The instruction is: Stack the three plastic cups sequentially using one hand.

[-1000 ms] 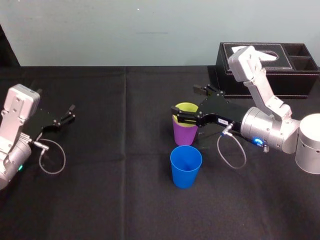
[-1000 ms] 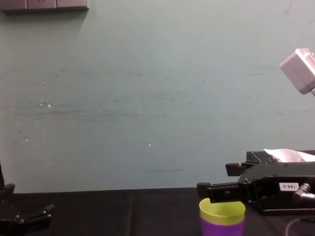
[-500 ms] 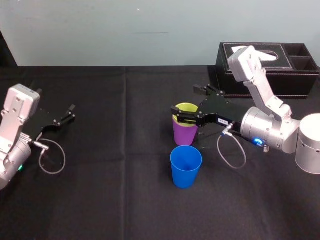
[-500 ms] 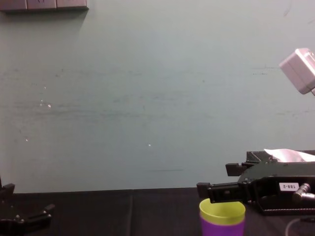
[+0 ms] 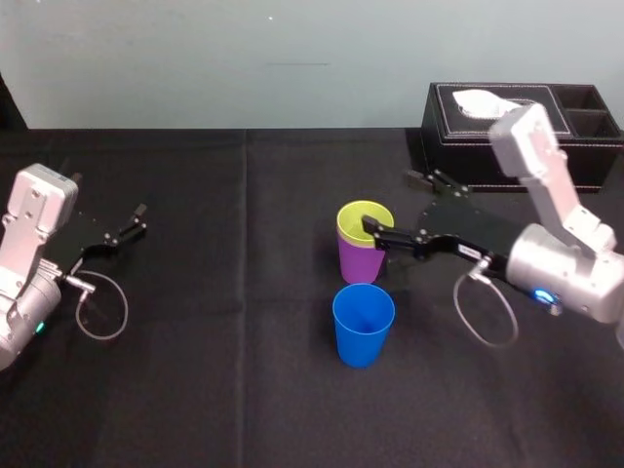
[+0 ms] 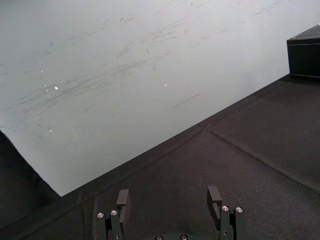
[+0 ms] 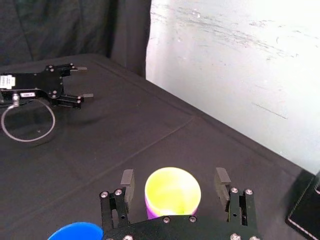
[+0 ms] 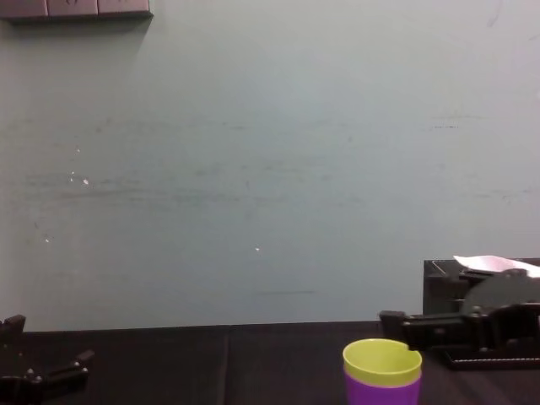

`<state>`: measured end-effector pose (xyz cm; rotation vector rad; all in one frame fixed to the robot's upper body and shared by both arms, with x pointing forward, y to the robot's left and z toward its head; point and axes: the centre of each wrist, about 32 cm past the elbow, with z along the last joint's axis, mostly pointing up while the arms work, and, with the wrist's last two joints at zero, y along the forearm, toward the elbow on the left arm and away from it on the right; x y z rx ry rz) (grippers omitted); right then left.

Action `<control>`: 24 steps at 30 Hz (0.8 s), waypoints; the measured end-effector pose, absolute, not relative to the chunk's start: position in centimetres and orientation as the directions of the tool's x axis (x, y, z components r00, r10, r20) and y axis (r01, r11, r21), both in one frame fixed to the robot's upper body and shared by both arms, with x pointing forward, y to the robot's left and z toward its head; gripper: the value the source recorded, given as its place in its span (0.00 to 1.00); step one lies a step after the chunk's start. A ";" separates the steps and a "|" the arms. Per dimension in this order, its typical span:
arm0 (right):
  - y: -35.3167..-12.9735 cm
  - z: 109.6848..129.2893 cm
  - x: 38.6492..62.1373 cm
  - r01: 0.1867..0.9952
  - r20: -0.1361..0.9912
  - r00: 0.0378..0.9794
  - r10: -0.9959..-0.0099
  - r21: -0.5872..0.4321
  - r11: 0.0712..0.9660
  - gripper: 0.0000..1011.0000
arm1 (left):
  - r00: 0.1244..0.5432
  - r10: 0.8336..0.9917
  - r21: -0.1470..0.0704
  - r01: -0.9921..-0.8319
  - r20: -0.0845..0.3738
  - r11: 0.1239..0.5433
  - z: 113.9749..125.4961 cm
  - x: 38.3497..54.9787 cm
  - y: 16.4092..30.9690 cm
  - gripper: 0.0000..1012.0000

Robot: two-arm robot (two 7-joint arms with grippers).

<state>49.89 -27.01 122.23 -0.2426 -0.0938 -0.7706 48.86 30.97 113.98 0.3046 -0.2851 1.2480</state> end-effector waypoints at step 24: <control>-32.6 119.3 44.7 0.619 0.126 0.782 -0.610 -0.259 0.741 0.99 | 0.292 0.880 0.070 -0.955 0.374 0.287 114.0 48.9 31.0 1.00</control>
